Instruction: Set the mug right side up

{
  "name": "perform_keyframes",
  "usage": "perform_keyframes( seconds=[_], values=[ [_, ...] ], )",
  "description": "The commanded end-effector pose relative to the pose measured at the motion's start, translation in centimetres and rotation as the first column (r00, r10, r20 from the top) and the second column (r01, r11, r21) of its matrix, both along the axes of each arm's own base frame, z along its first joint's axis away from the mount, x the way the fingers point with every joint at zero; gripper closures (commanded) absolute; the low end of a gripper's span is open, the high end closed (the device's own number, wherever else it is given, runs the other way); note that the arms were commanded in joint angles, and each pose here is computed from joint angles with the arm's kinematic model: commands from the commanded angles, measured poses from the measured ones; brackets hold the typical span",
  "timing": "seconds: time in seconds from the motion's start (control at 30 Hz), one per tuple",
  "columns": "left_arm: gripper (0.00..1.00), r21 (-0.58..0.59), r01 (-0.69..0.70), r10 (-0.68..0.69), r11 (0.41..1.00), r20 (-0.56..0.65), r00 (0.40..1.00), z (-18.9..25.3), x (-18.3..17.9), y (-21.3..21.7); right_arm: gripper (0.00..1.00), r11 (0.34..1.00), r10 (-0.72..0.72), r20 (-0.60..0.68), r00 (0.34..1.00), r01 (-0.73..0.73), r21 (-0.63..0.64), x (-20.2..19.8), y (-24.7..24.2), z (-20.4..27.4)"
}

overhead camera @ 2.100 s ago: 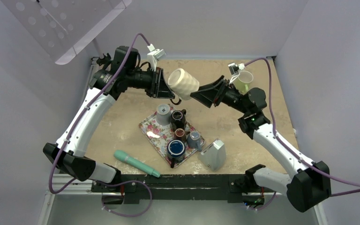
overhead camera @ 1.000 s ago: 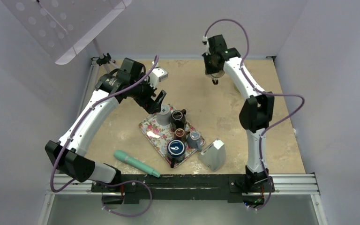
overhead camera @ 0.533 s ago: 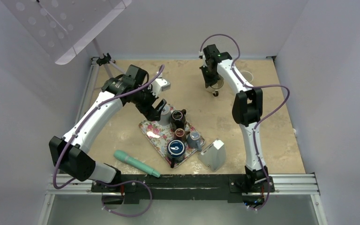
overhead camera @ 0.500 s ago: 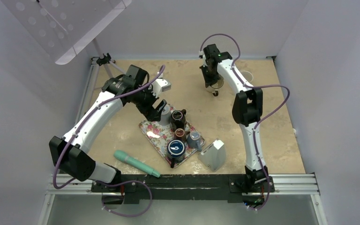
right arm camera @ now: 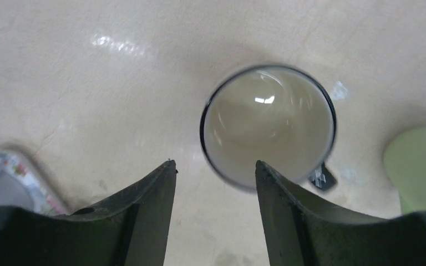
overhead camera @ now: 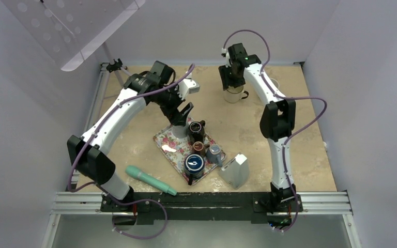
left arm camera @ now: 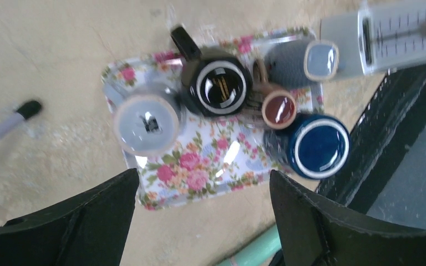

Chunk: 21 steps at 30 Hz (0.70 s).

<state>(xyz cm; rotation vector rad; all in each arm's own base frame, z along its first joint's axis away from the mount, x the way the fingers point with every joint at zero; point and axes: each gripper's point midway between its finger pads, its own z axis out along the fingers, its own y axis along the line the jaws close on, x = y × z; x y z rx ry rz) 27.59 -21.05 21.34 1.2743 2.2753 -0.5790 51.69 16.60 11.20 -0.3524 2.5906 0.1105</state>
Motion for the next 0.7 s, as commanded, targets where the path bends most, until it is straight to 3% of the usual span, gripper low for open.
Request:
perform_keyframes(
  seconds=[0.0, 0.2, 0.37, 0.5, 0.67],
  values=[
    [0.09, -0.029, -0.063, 0.063, 0.998, 0.006, 0.998, 2.1, 2.9, -3.2, 0.41, 0.993, -0.055, 0.283, 0.958, 0.024, 0.115, -0.7, -0.5, 12.9],
    [0.15, 0.041, -0.045, 0.048, 0.998, -0.074, 0.996, -1.2, 5.2, -7.9, 0.39, 0.983, -0.164, 0.353, 0.921, 0.125, 0.132, -3.7, -4.2, 16.7],
    [0.21, 0.13, -0.029, 0.034, 0.991, -0.038, 0.999, -4.0, 8.6, -10.5, 0.39, 0.979, -0.196, 0.371, 0.908, 0.164, 0.118, -6.1, -6.7, 16.5],
    [0.22, 0.207, -0.025, 0.034, 0.978, -0.042, 0.999, -7.1, 10.0, -10.3, 0.4, 0.979, -0.203, 0.341, 0.918, 0.182, 0.091, -7.5, -7.9, 14.9],
    [0.32, 0.27, -0.006, 0.033, 0.963, -0.094, 0.995, -10.5, 10.2, -10.1, 0.4, 0.98, -0.198, 0.317, 0.927, 0.181, 0.083, -8.5, -8.1, 13.4]
  ],
)
